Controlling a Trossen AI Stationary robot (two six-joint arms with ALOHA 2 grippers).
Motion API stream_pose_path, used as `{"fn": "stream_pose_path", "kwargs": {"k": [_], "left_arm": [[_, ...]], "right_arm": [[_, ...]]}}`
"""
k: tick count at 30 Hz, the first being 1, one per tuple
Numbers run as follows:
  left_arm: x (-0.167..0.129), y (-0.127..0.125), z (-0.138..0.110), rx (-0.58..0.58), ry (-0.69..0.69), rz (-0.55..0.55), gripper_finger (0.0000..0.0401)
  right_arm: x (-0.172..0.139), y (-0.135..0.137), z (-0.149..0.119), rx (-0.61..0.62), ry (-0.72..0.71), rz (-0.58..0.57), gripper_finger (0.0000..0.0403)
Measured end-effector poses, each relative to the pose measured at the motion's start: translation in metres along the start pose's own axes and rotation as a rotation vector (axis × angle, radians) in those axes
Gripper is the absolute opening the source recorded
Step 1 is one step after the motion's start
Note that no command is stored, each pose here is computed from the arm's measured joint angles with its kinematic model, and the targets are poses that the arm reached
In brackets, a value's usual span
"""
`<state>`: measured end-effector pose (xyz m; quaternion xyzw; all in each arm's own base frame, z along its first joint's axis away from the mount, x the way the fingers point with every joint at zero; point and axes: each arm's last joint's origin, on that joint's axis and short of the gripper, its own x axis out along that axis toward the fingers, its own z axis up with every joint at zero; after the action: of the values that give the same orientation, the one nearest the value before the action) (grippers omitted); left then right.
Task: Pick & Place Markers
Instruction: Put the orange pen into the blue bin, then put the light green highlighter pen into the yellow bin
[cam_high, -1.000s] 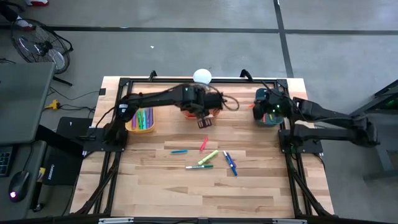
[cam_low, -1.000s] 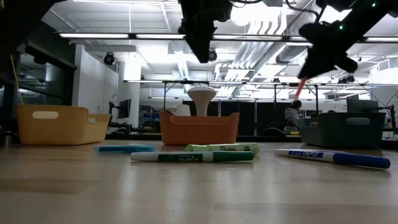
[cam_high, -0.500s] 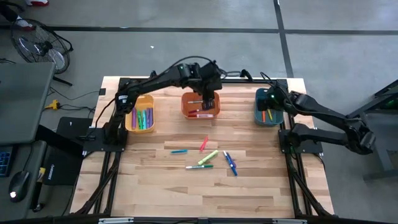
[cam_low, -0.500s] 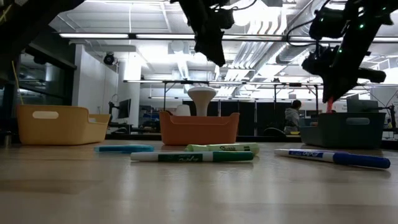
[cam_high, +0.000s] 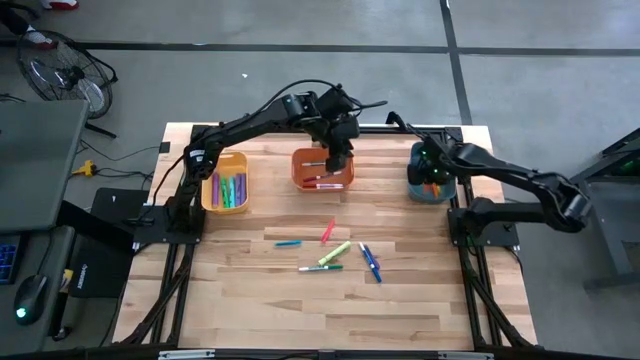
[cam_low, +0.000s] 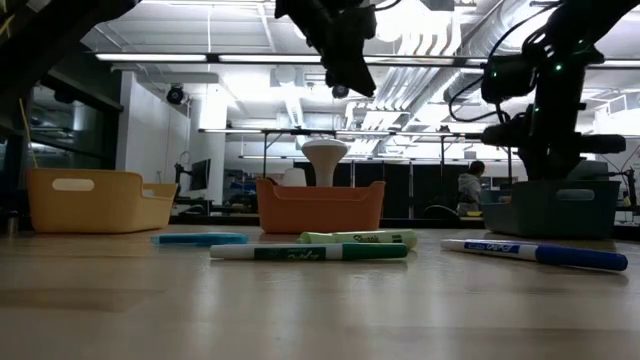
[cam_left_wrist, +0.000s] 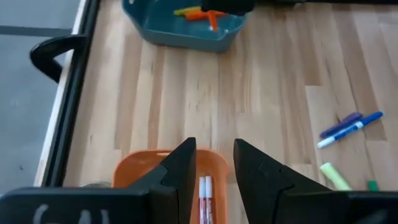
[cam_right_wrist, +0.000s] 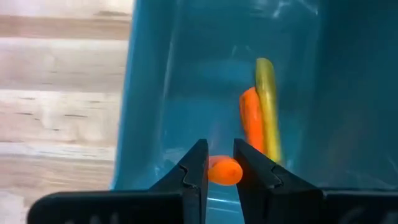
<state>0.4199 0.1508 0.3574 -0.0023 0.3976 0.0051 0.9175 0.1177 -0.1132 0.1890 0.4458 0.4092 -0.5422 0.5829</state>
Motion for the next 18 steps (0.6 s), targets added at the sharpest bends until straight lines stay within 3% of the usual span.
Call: {"fn": "stream_pose_path", "kwargs": {"k": [7, 13, 18], "left_arm": [[-0.0002, -0.0014, 0.0004, 0.029, -0.013, -0.046, 0.0106], [-0.0002, -0.0014, 0.0003, 0.045, -0.013, -0.046, 0.0106], [-0.0002, -0.0015, -0.0008, 0.047, -0.001, -0.044, 0.0106]], "right_arm": [[0.0060, 0.0033, 0.0009, 0.019, 0.039, -0.006, 0.0052], [0.0068, 0.0030, 0.0004, 0.020, 0.042, -0.009, 0.0132], [0.0054, 0.0026, 0.0010, 0.013, 0.021, -0.012, 0.0170]]}}
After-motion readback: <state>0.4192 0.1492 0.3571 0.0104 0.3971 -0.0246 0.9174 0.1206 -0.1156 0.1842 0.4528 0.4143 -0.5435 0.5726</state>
